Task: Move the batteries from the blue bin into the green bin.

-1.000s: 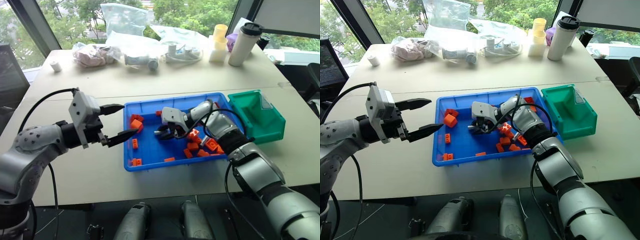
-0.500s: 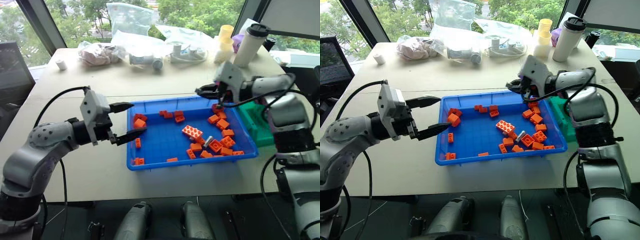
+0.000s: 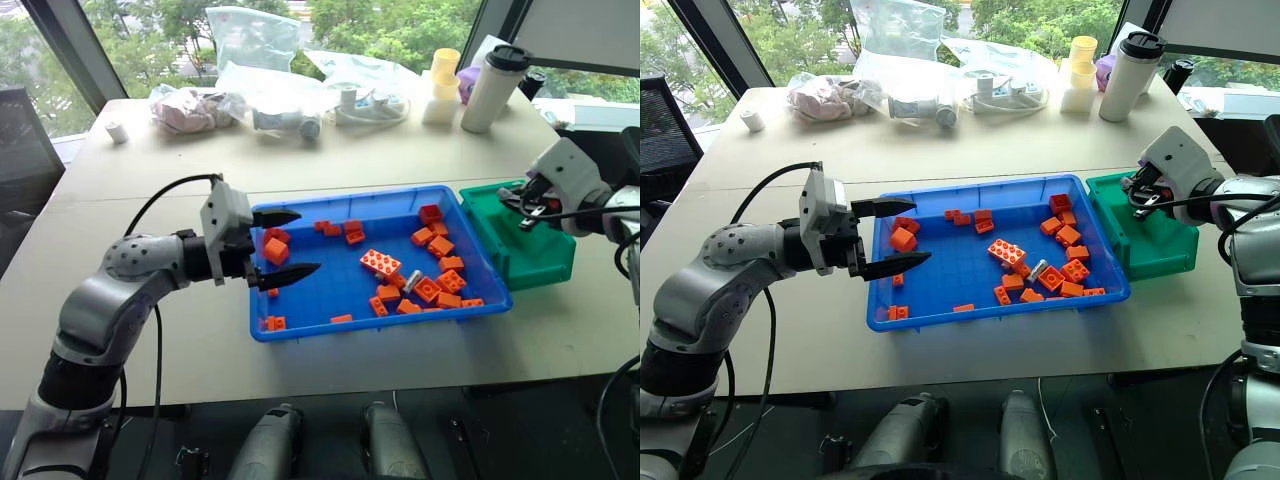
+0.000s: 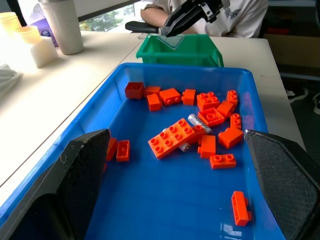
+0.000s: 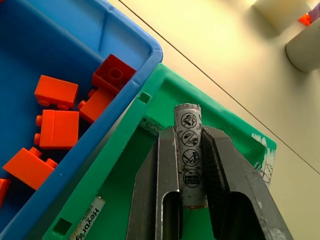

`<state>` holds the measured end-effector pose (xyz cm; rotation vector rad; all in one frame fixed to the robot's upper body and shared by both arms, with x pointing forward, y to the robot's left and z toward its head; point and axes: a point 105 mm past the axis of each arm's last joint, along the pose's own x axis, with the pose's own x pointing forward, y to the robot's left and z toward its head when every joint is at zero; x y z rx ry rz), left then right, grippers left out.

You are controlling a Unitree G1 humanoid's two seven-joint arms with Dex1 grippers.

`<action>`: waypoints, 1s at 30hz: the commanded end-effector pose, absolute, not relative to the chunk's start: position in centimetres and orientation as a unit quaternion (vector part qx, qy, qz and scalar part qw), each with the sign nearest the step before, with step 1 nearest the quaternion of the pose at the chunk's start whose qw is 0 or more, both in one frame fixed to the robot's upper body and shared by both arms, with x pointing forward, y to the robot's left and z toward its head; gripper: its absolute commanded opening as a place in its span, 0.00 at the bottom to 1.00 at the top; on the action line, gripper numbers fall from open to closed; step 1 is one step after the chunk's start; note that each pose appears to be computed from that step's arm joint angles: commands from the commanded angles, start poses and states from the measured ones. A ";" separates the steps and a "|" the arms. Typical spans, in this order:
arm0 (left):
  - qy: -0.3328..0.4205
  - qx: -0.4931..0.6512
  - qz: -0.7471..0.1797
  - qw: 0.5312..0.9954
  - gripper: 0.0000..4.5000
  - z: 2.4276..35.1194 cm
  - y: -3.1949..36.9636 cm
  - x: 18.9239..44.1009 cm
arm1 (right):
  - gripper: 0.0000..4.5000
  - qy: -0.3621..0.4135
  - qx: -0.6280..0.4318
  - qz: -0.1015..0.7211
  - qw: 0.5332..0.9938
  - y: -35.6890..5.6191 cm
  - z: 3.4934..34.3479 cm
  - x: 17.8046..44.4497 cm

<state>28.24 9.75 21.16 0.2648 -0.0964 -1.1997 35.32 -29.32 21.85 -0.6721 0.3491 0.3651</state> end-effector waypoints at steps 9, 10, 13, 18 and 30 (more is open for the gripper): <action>-0.065 0.140 -0.563 0.812 1.00 22.1 9.8 28.0 | 0.99 0.100 -0.344 0.198 0.913 -27.0 26.0 34.6; -0.065 0.140 -0.563 0.812 1.00 22.1 9.8 28.0 | 0.99 0.090 -0.336 0.220 0.911 -25.9 26.3 34.3; -0.065 0.141 -0.561 0.813 1.00 22.1 9.8 28.0 | 0.99 0.082 -0.305 0.329 0.890 -21.1 25.4 32.7; -0.066 0.141 -0.560 0.814 1.00 22.2 9.9 28.1 | 0.99 0.126 -0.281 0.432 0.848 -15.9 21.0 30.5; -0.058 0.148 -0.549 0.821 1.00 21.9 10.3 27.9 | 0.99 0.201 -0.244 0.409 0.856 -13.4 15.5 33.4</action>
